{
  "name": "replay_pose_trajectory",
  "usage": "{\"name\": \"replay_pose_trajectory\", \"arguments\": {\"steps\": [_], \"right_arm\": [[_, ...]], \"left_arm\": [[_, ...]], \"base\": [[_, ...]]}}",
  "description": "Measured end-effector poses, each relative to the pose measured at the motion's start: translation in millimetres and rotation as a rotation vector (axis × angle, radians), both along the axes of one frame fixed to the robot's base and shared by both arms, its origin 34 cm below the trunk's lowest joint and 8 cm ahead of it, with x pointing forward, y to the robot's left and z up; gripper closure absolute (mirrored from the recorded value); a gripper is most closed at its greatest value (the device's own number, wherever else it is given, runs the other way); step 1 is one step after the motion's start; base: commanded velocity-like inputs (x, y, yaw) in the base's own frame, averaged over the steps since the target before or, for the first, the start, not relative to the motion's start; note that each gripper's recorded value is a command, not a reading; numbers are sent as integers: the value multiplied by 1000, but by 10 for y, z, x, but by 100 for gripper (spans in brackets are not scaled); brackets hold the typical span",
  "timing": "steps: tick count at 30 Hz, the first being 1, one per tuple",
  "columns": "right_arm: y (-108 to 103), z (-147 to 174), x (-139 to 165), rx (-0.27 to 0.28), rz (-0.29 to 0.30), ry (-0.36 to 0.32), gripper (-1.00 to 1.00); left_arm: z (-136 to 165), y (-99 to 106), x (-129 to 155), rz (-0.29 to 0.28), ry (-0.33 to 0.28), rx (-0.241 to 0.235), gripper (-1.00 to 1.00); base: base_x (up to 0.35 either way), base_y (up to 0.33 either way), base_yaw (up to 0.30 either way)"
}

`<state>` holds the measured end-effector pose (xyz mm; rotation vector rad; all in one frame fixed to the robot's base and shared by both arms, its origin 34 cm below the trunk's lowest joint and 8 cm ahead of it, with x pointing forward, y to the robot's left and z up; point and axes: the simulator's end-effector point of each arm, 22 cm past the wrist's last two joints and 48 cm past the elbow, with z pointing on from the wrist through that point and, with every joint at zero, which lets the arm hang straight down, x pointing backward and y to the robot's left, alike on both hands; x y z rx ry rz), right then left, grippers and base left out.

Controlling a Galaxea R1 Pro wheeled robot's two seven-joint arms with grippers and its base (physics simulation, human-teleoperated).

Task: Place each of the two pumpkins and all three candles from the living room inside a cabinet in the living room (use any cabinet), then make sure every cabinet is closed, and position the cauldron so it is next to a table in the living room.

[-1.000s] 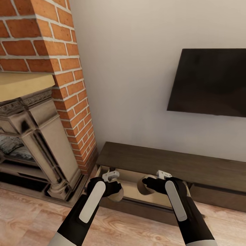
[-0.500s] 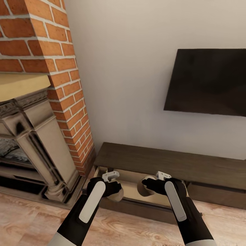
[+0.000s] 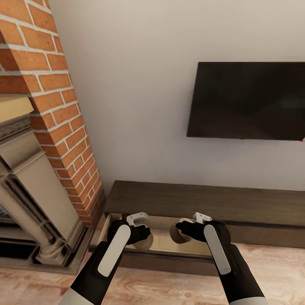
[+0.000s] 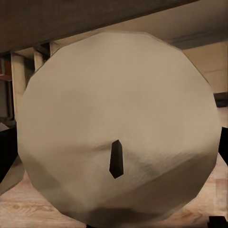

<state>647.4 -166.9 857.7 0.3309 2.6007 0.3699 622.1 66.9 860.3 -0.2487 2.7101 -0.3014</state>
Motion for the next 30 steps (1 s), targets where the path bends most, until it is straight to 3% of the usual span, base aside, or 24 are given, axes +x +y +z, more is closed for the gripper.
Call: {"name": "replay_pose_trajectory", "arguments": {"steps": [30], "right_arm": [[162, 12, -20, 2, 33, -1, 100]], "left_arm": [[-28, 32, -5, 5, 3, 7, 100]], "base": [[67, 61, -1]]}}
